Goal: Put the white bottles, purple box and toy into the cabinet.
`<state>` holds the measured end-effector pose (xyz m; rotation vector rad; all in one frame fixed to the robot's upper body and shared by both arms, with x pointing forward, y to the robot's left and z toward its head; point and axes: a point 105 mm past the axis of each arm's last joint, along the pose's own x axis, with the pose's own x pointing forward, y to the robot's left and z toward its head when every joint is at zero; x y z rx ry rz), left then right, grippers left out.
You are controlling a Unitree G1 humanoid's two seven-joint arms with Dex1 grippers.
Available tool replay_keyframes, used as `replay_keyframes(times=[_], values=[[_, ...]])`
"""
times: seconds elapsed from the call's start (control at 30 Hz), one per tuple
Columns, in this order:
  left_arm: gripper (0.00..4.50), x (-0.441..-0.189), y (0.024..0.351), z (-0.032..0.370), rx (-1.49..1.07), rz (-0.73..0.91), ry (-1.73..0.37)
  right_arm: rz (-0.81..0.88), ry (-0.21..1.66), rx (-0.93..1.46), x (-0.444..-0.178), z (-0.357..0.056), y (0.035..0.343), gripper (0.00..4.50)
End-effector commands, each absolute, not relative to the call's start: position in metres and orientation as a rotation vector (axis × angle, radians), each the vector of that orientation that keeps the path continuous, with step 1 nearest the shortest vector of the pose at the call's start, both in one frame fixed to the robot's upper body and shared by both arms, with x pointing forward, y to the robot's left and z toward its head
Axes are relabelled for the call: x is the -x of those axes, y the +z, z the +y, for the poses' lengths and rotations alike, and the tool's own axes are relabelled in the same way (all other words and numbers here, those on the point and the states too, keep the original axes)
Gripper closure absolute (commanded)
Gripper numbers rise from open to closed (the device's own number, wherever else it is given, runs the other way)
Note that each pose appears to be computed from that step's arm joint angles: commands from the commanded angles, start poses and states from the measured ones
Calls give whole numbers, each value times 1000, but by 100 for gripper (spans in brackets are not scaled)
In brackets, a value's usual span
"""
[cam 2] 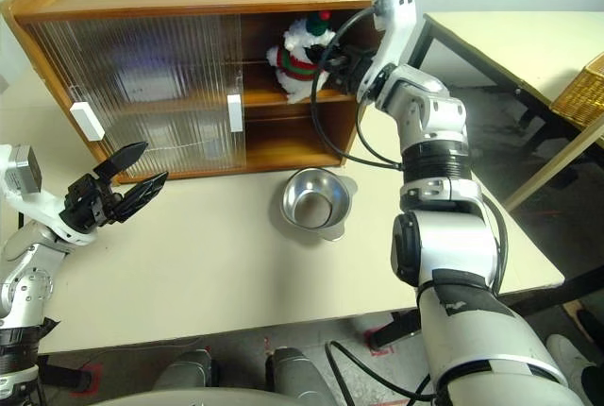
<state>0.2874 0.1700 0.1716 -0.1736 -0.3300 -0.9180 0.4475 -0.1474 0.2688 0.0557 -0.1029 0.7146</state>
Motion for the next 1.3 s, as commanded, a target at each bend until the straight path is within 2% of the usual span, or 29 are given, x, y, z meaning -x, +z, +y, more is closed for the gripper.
replay_keyframes(times=[0.03, 0.1, 0.4, 0.5, 0.53, 0.8, 1.07, 1.3], values=[[0, -285, 173, 169, 157, -337, -917, -62, 693, -43, -454, -143, 255, 447], [0, -285, 173, 169, 156, -337, -915, -56, 675, -30, -457, -142, 250, 447], [0, -284, 173, 171, 152, -333, -912, -67, 658, -13, -460, -139, 244, 138], [0, -283, 173, 171, 152, -333, -916, -75, 664, -13, -459, -139, 246, 19], [0, -283, 173, 171, 152, -333, -917, -78, 665, -13, -459, -139, 247, 4], [0, -286, 173, 170, 157, -333, -929, -120, 691, -20, -449, -140, 262, 4], [0, -286, 171, 168, 165, -334, -939, -141, 695, -23, -420, -152, 274, 4], [0, -288, 171, 165, 171, -334, -955, -111, 690, -57, -395, -164, 267, 4]])
